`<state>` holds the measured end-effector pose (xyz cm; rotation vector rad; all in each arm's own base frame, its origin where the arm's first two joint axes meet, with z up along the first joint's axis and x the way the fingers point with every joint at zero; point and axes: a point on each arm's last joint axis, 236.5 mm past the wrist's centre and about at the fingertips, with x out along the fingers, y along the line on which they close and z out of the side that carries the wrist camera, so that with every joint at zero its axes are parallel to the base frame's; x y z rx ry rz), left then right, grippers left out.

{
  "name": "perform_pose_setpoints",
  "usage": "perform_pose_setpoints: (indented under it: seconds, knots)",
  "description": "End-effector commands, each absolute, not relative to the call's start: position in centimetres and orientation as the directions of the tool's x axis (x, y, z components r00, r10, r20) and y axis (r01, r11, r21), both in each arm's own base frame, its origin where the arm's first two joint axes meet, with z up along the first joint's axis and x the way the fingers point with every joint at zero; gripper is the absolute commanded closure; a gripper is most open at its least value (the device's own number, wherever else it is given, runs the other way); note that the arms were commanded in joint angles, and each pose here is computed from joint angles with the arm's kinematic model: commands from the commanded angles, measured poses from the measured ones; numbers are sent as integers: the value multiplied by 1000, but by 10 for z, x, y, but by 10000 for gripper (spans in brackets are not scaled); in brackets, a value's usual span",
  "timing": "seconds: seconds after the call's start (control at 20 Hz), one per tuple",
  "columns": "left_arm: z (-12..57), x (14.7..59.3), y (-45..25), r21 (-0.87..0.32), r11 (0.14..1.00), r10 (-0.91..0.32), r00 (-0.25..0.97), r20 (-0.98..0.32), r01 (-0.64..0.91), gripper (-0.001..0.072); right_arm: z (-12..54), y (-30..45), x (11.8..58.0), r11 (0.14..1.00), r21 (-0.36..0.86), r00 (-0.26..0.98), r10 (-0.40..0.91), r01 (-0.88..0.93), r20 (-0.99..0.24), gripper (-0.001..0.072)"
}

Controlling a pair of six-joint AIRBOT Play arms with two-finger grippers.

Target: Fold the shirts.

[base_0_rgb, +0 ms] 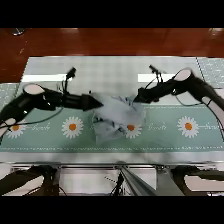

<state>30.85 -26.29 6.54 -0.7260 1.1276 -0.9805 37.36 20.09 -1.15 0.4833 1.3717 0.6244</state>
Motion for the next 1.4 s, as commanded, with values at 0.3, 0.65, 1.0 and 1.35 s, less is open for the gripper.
perform_pose_setpoints:
  seconds: [0.3, 0.65, 1.0, 1.35]
  knots:
    - [348, 406, -174, -597, 567, -791, 577, -202, 568, 667, 340, 117, 412, 902, 210, 712, 427, -377, -558, 689]
    - [430, 332, -101, -248, 873, -472, 854, -220, 419, 667, 441, 57, 270, 971, 1, 913, 226, -240, -339, 689]
    - [457, 234, -120, -166, 852, -521, 836, -174, 496, 667, 442, 59, 173, 964, 23, 909, 259, -266, -327, 689]
    - [299, 218, -147, -413, 765, -644, 552, -530, 495, 667, 364, 77, 162, 937, 115, 725, 329, -329, -605, 689]
